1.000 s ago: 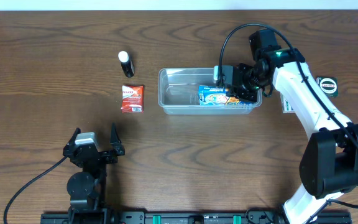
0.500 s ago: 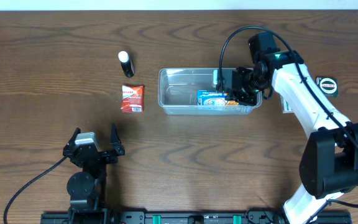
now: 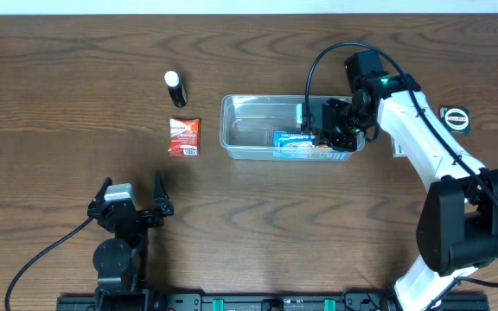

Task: Pack container
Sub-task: 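Lower the blue box into the container and open the right gripper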

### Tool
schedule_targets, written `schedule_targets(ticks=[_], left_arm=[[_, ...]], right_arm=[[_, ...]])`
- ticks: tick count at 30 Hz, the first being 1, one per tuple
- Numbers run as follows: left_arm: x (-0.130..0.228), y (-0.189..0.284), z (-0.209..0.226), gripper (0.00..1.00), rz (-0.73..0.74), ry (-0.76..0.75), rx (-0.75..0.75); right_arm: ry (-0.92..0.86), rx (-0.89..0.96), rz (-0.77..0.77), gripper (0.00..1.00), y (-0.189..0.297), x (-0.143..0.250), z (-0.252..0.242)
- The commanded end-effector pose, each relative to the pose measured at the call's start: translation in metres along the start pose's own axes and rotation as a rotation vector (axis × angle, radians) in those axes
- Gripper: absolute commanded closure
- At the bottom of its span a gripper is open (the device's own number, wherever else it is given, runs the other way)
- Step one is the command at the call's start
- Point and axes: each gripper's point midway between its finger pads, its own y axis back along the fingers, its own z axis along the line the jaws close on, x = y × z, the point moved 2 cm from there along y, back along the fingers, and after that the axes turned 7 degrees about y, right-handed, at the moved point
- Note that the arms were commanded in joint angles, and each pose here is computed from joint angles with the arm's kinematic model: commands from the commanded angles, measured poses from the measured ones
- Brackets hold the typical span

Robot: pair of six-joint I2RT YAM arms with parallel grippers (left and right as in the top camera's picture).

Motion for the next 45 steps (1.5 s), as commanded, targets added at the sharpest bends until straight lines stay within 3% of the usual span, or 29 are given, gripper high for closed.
schedule_targets(ticks=[1,9,11,14,18,27,37,45], left_arm=[[0.017,-0.002,0.006,0.02,0.051,-0.014,-0.023],[0.017,-0.002,0.006,0.02,0.051,-0.014,-0.023],[0.017,-0.002,0.006,0.02,0.051,-0.014,-0.023],[0.017,-0.002,0.006,0.02,0.051,-0.014,-0.023],[0.017,-0.002,0.006,0.02,0.051,-0.014,-0.023],[0.017,-0.002,0.006,0.02,0.051,-0.014,-0.023],[0.017,-0.002,0.006,0.02,0.051,-0.014,-0.023],[0.017,-0.002,0.006,0.02,0.051,-0.014,-0.023]], right_arm=[[0.016,-0.002,-0.01,0.83,0.0,0.001,0.0],[0.015,0.011,0.04,0.82,0.0,0.009,-0.002],[0.012,0.012,0.039,0.74,0.0,0.009,-0.002],[0.012,0.015,0.039,0.5,0.001,0.01,-0.003],[-0.005,0.037,0.035,0.41,0.001,0.009,-0.008],[-0.028,0.106,0.02,0.35,0.002,0.006,-0.024],[-0.185,0.262,0.103,0.28,0.008,0.019,-0.054],[-0.286,0.295,0.017,0.29,0.009,0.005,-0.063]])
